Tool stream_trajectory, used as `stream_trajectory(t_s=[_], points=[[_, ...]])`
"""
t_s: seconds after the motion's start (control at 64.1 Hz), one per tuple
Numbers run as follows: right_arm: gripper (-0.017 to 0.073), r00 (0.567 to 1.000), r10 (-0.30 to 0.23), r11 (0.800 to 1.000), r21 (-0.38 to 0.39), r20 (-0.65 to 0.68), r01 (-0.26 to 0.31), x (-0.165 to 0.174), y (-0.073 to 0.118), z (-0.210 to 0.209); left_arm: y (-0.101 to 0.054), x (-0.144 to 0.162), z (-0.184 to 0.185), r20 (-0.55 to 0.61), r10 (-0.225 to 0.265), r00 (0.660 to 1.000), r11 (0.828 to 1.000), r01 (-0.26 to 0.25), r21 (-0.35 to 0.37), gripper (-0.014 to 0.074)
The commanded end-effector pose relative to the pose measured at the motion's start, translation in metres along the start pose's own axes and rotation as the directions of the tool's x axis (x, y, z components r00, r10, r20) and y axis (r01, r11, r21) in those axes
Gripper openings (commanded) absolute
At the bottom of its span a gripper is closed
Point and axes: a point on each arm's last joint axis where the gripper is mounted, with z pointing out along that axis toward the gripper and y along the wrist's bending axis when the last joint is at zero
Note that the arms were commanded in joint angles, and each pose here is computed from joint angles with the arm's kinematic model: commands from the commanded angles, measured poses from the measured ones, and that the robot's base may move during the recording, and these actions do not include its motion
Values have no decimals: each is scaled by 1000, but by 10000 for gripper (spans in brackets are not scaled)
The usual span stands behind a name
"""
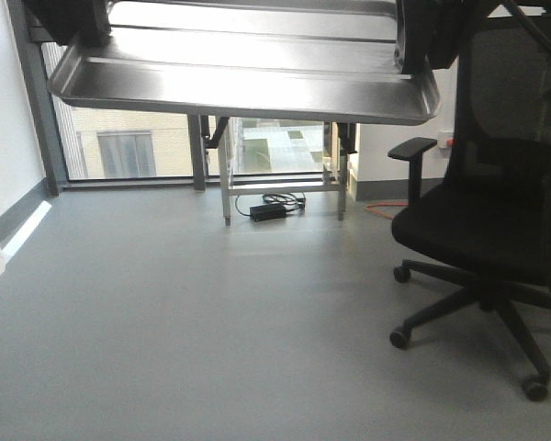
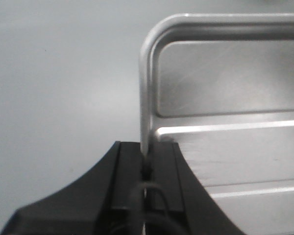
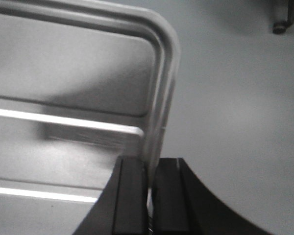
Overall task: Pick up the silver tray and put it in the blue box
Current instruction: 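Hold the tray with both grippers while the base drives to the blue bins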
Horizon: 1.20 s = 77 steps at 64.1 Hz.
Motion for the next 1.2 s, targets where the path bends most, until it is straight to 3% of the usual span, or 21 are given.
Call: stream_trajectory(t_s=[0.0, 1.185], points=[[56, 992, -27, 999, -42, 122, 33, -12, -1, -24, -5, -9, -21, 106, -1, 994, 998, -6, 65, -97], [56, 992, -27, 999, -42, 123, 33, -12, 0, -24, -6, -9, -18, 96, -2, 995, 998, -5, 65, -97]])
